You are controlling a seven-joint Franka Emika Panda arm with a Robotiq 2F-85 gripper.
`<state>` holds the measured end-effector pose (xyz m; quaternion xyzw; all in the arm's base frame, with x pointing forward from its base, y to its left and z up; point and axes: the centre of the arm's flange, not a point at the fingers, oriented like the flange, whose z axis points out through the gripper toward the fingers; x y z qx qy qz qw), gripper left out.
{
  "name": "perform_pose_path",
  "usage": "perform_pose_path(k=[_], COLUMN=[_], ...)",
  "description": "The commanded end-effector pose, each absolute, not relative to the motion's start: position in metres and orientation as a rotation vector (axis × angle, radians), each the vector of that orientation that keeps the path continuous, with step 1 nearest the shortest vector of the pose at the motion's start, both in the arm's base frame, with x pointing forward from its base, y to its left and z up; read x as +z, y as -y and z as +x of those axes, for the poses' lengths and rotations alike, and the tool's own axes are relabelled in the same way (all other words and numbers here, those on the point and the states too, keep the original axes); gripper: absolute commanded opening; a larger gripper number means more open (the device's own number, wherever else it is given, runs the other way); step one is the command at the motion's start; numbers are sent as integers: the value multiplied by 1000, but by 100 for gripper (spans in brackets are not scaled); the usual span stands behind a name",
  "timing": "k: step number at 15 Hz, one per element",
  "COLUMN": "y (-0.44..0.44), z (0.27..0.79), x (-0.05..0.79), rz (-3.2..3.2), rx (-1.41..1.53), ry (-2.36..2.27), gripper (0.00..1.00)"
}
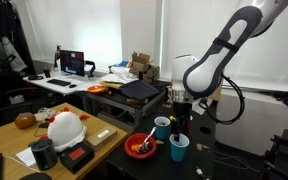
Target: Pour the things in the blue cup into the red cup
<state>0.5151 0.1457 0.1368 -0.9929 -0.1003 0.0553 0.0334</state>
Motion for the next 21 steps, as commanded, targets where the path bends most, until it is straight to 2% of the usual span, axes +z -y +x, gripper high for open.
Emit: perform_pose_path(k=[1, 21], y=[-154, -143], z=[525, 553], x=[129, 88], rz=[-3074, -3140], rx=[168, 154], ry=[280, 139], gripper=[100, 100])
